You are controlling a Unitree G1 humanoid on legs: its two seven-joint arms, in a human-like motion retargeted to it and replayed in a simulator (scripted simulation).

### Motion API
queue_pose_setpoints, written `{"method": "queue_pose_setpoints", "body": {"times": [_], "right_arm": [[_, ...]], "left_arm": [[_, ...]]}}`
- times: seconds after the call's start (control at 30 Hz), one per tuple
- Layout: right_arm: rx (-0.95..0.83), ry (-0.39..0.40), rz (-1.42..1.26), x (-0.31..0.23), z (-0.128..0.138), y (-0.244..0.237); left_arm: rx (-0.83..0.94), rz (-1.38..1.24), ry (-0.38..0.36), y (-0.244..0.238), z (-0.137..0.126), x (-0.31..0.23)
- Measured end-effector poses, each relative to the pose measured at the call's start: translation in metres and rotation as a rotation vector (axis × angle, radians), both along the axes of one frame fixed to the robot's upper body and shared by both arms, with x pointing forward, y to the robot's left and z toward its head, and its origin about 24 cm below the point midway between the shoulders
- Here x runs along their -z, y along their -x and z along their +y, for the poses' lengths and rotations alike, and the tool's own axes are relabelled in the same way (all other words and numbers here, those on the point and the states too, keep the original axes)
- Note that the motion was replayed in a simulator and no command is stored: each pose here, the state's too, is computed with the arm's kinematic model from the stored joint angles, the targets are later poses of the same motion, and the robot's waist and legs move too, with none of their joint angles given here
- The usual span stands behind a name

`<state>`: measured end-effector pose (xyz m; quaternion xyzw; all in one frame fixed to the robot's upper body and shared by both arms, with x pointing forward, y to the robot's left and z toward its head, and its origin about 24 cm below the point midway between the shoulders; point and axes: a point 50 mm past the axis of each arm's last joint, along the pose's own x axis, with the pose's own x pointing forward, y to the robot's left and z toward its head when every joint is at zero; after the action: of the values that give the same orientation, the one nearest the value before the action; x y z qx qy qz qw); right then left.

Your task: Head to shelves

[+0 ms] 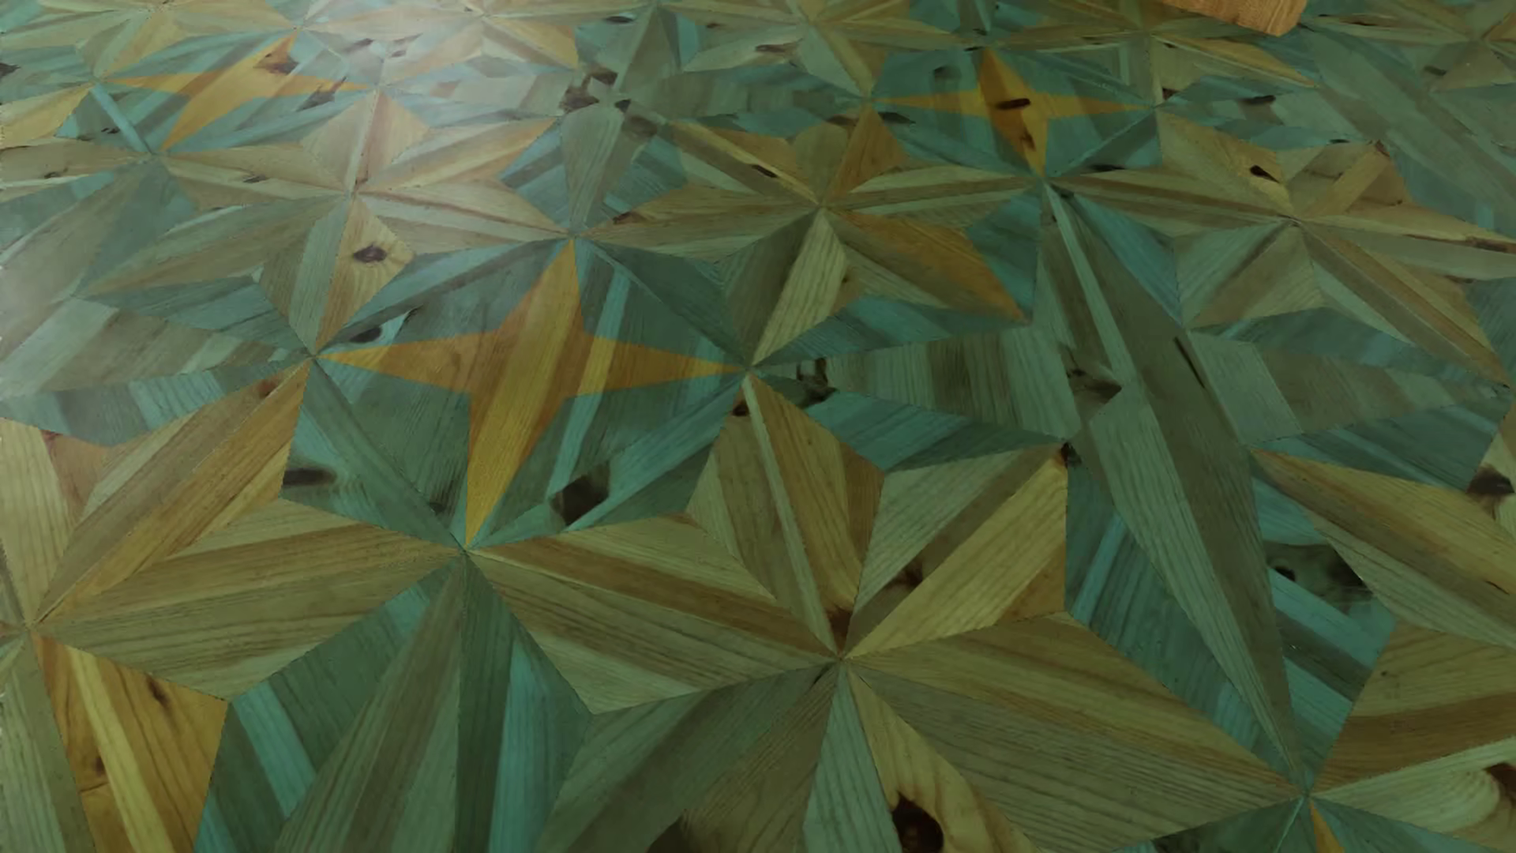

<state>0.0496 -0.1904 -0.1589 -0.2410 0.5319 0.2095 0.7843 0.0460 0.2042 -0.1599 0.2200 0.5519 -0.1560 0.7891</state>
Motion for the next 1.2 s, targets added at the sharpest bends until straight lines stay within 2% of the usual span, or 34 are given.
{"method": "queue_pose_setpoints", "body": {"times": [0.17, 0.3, 0.4, 0.57, 0.6, 0.63, 0.7, 0.8, 1.03, 1.17, 1.2], "right_arm": [[-0.020, -0.021, -0.018, -0.002, 0.005, -0.002], [-0.017, -0.046, -0.140, -0.016, 0.004, -0.032], [-0.001, -0.077, -0.231, -0.025, 0.010, -0.058], [-0.072, -0.077, -0.287, -0.032, 0.016, -0.084], [-0.109, -0.097, -0.296, -0.034, 0.025, -0.086], [-0.062, -0.062, -0.270, -0.029, 0.012, -0.082], [-0.077, -0.059, -0.185, -0.018, 0.015, -0.057], [-0.074, 0.003, -0.020, -0.001, 0.004, -0.013], [-0.030, 0.030, 0.099, 0.002, -0.010, 0.037], [-0.010, 0.030, 0.098, 0.001, -0.012, 0.040], [-0.016, 0.033, 0.120, 0.001, -0.012, 0.047]], "left_arm": [[-0.022, 0.017, -0.015, 0.008, 0.007, 0.000], [-0.066, -0.010, -0.002, 0.007, 0.006, -0.003], [-0.074, 0.041, -0.021, 0.027, 0.012, -0.002], [-0.055, 0.146, -0.052, 0.053, 0.017, 0.002], [-0.022, 0.162, -0.055, 0.055, 0.016, 0.003], [-0.051, 0.177, -0.060, 0.062, 0.018, 0.003], [-0.063, 0.194, -0.078, 0.066, 0.023, 0.003], [-0.049, 0.194, -0.074, 0.062, 0.020, 0.005], [-0.025, -0.100, 0.017, -0.018, 0.004, -0.011], [0.000, -0.243, 0.020, -0.063, 0.007, -0.027], [-0.016, -0.225, 0.012, -0.057, 0.010, -0.024]]}}
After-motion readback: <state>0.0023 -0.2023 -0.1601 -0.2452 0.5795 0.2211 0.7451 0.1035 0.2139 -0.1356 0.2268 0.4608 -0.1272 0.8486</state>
